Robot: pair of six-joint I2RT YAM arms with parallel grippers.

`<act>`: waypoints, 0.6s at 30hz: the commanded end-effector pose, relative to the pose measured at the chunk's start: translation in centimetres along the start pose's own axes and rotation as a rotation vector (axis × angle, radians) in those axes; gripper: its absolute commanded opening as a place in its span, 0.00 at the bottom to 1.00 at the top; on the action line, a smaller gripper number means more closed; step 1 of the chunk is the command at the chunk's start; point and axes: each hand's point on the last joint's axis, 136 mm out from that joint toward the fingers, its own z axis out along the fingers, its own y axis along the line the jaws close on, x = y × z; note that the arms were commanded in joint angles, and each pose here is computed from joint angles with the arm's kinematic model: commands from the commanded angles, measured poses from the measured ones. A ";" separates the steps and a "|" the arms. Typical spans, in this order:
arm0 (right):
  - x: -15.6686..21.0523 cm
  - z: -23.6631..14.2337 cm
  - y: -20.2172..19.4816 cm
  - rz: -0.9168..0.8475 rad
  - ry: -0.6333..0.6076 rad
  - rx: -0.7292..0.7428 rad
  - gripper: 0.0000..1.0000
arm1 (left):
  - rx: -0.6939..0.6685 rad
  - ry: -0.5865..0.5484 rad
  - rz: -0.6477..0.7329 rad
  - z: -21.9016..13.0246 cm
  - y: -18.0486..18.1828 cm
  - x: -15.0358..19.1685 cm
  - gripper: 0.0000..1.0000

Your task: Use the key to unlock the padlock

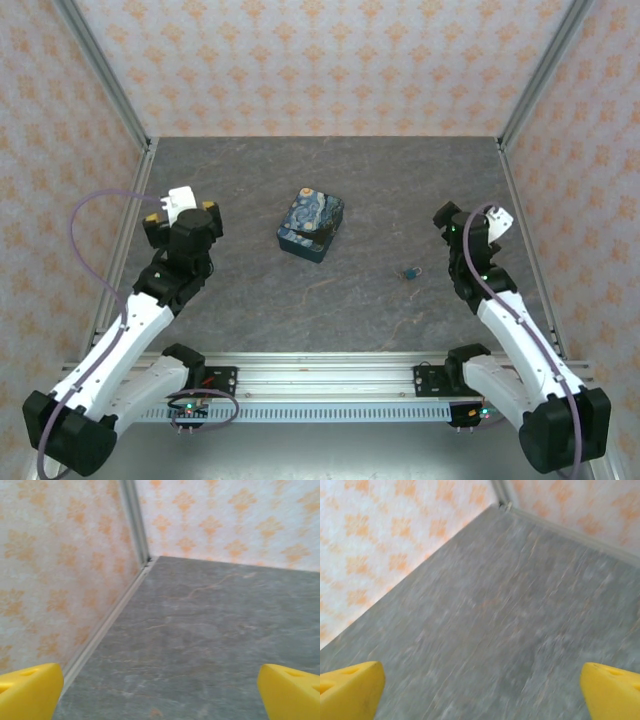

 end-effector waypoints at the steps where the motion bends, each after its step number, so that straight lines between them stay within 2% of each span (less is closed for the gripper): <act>1: -3.0 1.0 -0.9 -0.058 -0.208 0.089 0.99 | -0.033 -0.051 0.024 1.9 0.2 0.7 1.00; 8: 0.2 4.5 -1.9 -0.177 -0.190 0.126 0.99 | -0.046 -0.028 -0.045 6.6 -1.1 6.1 1.00; 13: 0.7 6.1 -1.7 -0.221 -0.201 0.085 0.99 | -0.026 0.018 -0.013 9.6 -2.5 9.8 1.00; 18: 1.1 7.8 -0.2 -0.346 -0.177 0.024 0.99 | 0.072 0.032 -0.023 11.4 -4.3 10.2 1.00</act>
